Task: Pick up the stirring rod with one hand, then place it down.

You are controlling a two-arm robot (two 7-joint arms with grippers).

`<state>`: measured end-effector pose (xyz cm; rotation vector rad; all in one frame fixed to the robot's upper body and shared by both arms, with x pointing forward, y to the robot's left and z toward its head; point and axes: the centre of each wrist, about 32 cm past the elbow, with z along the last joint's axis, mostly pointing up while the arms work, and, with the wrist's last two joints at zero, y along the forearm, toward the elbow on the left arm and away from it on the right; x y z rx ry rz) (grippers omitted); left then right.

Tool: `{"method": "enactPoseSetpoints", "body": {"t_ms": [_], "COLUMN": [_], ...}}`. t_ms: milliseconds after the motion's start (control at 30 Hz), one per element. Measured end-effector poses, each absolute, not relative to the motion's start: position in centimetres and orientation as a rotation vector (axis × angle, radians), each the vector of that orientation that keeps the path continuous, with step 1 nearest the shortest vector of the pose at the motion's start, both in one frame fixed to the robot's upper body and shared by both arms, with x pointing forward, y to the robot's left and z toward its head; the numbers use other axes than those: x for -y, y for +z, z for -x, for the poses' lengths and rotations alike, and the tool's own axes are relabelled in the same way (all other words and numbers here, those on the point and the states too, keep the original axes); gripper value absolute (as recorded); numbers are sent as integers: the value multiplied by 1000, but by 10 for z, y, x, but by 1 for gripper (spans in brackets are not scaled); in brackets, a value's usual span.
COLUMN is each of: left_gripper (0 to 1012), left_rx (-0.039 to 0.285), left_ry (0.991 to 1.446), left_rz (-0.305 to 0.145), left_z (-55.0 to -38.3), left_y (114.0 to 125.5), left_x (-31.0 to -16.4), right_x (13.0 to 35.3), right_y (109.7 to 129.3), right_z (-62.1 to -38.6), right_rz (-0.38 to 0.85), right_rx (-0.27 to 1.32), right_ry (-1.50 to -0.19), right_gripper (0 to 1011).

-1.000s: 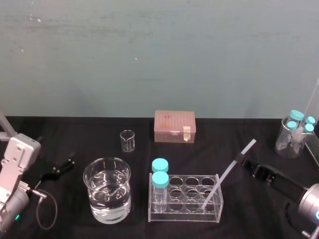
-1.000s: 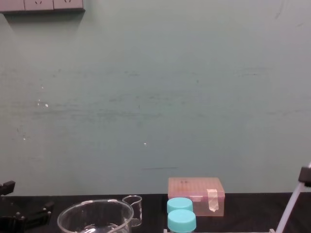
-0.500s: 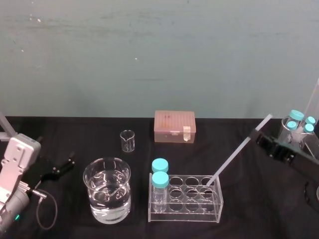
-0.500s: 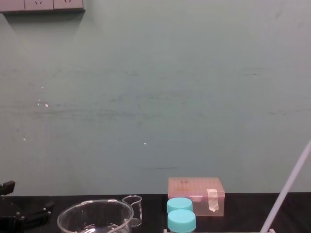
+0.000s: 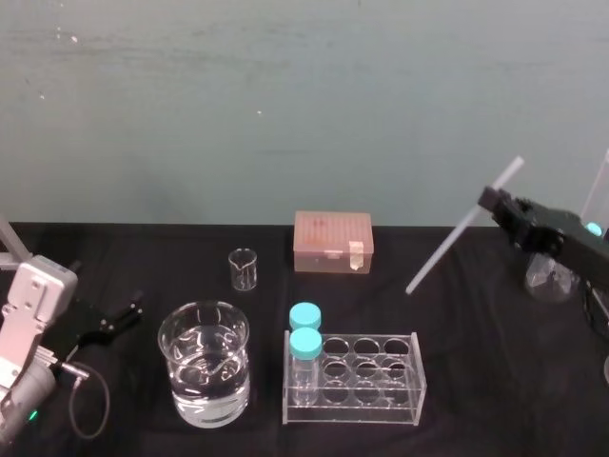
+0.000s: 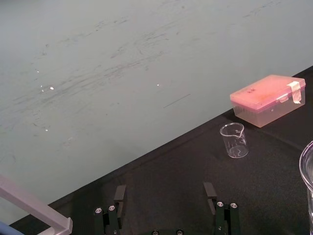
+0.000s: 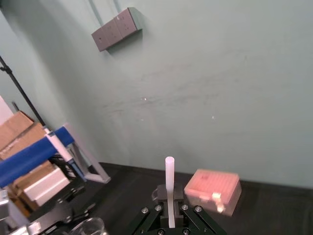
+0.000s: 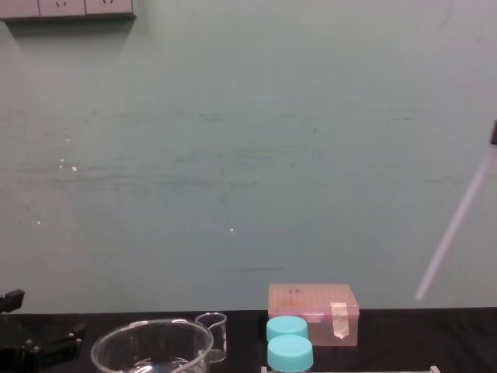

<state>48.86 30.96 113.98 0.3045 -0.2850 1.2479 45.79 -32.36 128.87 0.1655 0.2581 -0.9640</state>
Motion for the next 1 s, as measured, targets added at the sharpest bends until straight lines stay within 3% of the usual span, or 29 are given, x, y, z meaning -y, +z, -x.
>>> {"method": "enactPoseSetpoints", "body": {"t_ms": [300,1000], "left_gripper": [1005,1005], "left_rx": [285,285], "left_ry": [1248,1248], "left_rz": [-304,-304], "left_z": [-489,-489], "left_y": [1140,1140], "left_x": [-310,-310], "right_x": [300,280], "right_y": [1297,1320], "right_z": [-489,-515], "right_rz": [-106,97], "right_rx": [-176,-92], "right_ry": [-964,-966], "right_gripper": [61,62]}}
